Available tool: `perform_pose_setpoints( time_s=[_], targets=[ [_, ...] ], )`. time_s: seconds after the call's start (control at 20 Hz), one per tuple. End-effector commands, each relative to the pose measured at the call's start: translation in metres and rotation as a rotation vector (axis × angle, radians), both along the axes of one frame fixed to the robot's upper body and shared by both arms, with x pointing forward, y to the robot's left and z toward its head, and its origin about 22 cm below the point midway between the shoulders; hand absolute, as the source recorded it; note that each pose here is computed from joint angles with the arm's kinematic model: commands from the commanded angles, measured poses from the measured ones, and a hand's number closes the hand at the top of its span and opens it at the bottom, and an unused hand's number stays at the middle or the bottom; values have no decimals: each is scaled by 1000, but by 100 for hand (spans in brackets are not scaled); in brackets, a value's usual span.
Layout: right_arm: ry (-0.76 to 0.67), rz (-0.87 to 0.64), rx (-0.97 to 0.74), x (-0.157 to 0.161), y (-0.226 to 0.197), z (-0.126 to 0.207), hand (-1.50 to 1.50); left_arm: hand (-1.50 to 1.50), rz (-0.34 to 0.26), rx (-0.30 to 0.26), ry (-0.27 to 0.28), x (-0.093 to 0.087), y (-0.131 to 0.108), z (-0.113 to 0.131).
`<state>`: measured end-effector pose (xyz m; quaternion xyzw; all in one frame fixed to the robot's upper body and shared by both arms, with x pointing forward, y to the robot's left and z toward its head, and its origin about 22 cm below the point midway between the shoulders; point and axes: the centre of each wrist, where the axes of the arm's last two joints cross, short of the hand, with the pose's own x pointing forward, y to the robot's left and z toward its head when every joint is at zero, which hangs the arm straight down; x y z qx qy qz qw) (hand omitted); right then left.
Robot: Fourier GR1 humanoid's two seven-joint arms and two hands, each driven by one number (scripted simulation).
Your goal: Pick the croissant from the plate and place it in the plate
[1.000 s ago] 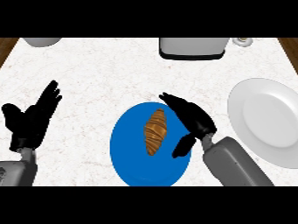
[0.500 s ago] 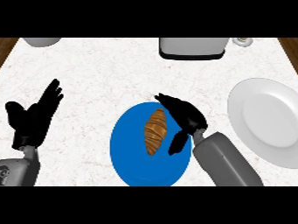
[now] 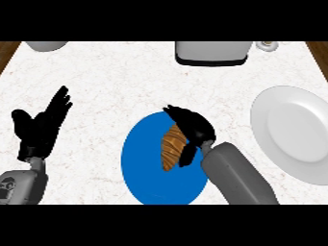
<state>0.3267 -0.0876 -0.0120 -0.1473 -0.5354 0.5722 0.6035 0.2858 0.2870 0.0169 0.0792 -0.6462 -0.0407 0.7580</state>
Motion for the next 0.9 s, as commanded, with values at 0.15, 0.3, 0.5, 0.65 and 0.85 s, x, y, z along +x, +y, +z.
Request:
perform_pose_setpoints(
  time_s=[0.15,0.3,0.5,0.65,0.85],
  targets=[
    [62,144,-21,1,4,-13,150,0,-3,-4,8,-5,3,-1],
    [11,155,-1,-16,25,-1,150,0,-5,-3,-4,-2,0,-13],
    [-1,130,35,-16,11,-25,150,0,2,7,-5,5,17,14],
    [-11,84,50,-22,22,-21,150,0,-4,-16,7,-7,-2,-9],
    [-11,-44,28,-57,0,-28,150,0,15,-7,9,-20,-15,5]
  ],
)
